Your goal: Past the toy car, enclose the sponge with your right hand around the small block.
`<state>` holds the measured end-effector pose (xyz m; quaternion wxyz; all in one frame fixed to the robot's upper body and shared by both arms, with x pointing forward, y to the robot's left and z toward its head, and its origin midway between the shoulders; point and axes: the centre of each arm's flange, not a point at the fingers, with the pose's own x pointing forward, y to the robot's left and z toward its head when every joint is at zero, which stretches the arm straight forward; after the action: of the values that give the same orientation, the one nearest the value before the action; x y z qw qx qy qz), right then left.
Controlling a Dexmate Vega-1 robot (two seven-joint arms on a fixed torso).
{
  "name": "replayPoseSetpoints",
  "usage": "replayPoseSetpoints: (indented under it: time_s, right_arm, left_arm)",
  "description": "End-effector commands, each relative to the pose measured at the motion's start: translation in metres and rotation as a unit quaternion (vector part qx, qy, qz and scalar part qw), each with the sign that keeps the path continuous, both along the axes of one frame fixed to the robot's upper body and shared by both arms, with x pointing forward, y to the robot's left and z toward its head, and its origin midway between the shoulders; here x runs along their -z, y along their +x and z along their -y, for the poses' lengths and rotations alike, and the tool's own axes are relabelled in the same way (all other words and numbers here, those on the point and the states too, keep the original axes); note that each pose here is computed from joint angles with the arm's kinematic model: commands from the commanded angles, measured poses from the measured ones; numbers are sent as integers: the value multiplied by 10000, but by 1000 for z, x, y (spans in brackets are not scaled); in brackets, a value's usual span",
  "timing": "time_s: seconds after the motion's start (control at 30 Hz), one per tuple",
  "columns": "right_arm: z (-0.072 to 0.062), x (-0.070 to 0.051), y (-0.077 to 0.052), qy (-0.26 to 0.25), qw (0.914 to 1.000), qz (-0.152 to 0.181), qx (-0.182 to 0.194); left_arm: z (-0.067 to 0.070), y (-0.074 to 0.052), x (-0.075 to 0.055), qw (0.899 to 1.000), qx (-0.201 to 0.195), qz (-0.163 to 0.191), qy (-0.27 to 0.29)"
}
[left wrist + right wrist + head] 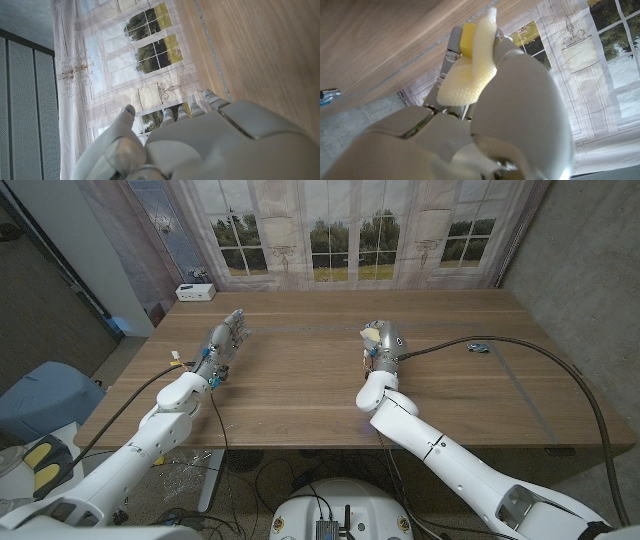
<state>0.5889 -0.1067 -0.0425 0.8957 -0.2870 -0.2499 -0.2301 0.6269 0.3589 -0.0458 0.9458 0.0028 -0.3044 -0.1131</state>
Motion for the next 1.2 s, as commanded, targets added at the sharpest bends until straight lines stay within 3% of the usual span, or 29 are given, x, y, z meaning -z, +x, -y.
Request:
replayPoseSetpoints:
  time_s: [0.03,0.27,0.77,1.03,1.07,1.13,1.17,1.2]
  right_arm:
    - [12,-8,0,820,9897,336,-1122]
    - [21,-10,2,1347,9762,367,-1662]
    - [42,-9,9,2512,9282,331,-2726]
    - [51,-8,13,3026,8993,324,-3141]
    - [53,-8,14,3145,8914,325,-3247]
    - [53,-8,14,3208,8867,319,-3315]
    - [55,-8,16,3363,8757,313,-3452]
    - [55,-8,16,3367,8750,314,-3463]
  left_arm:
    - [0,-2,-3,10000,-22,43,11]
    - [2,-2,-4,10000,-20,48,23]
    - [4,-2,-7,10000,-38,60,35]
    - [6,-1,-9,10000,-42,62,52]
    - [6,-1,-9,10000,-47,62,48]
    - [6,-1,-10,10000,-45,60,44]
    - [6,-1,-10,10000,-49,59,56]
    - [6,-1,-10,10000,-50,59,56]
